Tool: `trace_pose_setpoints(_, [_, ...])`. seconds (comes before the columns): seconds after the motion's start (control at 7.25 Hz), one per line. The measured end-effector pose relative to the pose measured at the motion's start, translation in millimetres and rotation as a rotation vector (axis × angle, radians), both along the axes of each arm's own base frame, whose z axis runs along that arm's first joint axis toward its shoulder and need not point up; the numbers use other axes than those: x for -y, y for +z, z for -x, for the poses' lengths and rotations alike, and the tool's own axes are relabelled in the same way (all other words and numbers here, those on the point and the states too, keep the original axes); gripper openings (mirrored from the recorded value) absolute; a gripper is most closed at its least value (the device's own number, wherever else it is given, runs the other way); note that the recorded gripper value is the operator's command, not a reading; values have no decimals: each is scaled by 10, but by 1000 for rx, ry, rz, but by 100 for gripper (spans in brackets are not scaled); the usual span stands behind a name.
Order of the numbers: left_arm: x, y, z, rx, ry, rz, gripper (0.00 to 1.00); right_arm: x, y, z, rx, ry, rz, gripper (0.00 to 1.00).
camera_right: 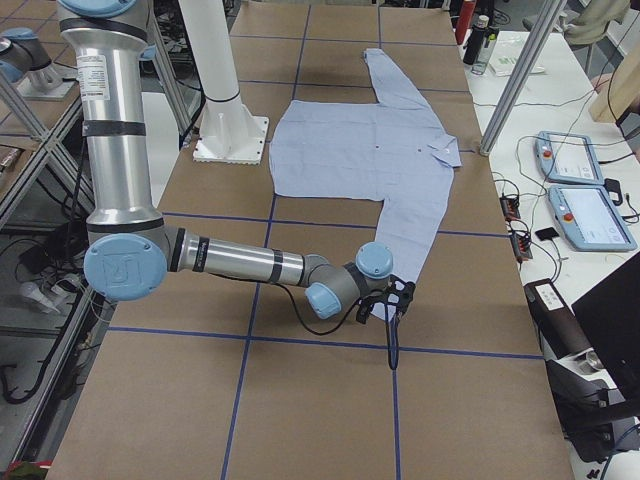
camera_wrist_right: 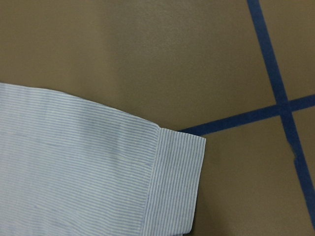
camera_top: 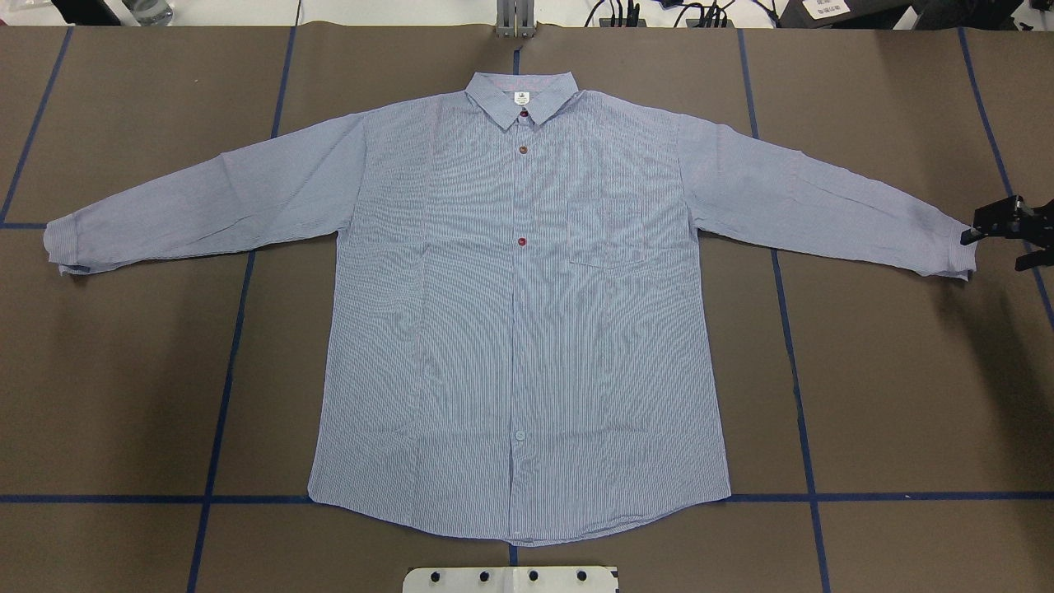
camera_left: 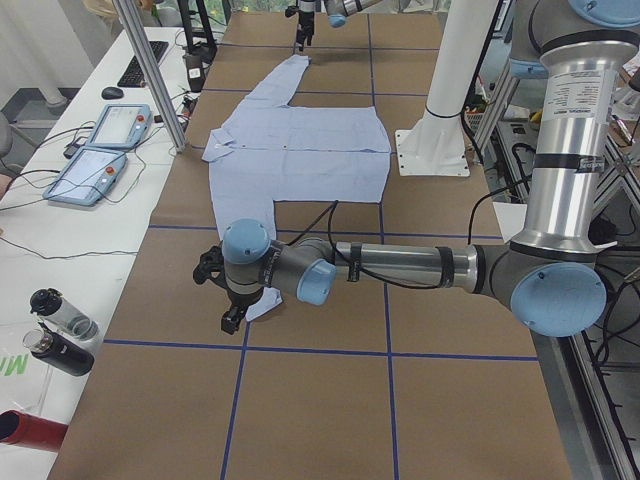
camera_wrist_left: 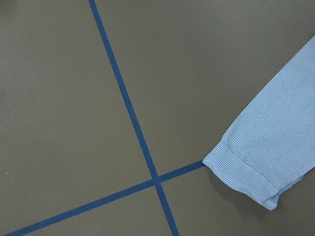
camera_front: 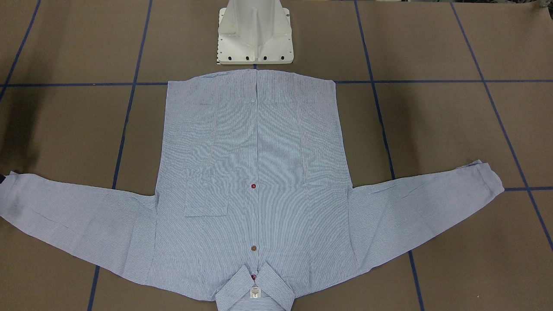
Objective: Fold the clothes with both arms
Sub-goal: 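Lower the right gripper onto the sleeve cuff nearest it and grasp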
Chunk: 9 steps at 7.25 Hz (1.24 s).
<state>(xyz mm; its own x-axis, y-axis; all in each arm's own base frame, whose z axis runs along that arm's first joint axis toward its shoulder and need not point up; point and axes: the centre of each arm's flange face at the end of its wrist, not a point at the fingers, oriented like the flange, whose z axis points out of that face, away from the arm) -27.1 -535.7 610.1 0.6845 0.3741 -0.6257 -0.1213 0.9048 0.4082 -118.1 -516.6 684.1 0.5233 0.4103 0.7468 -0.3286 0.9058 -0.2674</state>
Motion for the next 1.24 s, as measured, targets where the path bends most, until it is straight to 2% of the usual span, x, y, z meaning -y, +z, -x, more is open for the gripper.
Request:
trace_pose_setpoints(0.28, [-35, -20, -6, 0, 3, -6, 100, -42, -7, 136, 20, 38, 46, 96])
trace_pose_setpoints(0.69, [-40, -22, -15, 0, 5, -7, 100, -64, -18, 261, 23, 44, 60, 85])
trace_pose_setpoints(0.83, [-40, -25, -15, 0, 6, -8, 100, -59, -11, 282, 14, 50, 60, 77])
trace_pose_setpoints(0.96, [-40, -34, -16, -1, 6, -10, 100, -58, -4, 302, 7, 54, 61, 64])
trace_pose_setpoints(1.1, [-40, -45, -16, -1, 7, -13, 100, -56, -1, 312, 3, 56, 62, 29])
trace_pose_setpoints(1.24, [-40, -56, -16, -1, 7, -15, 100, -53, -1, 315, 2, 58, 66, 5])
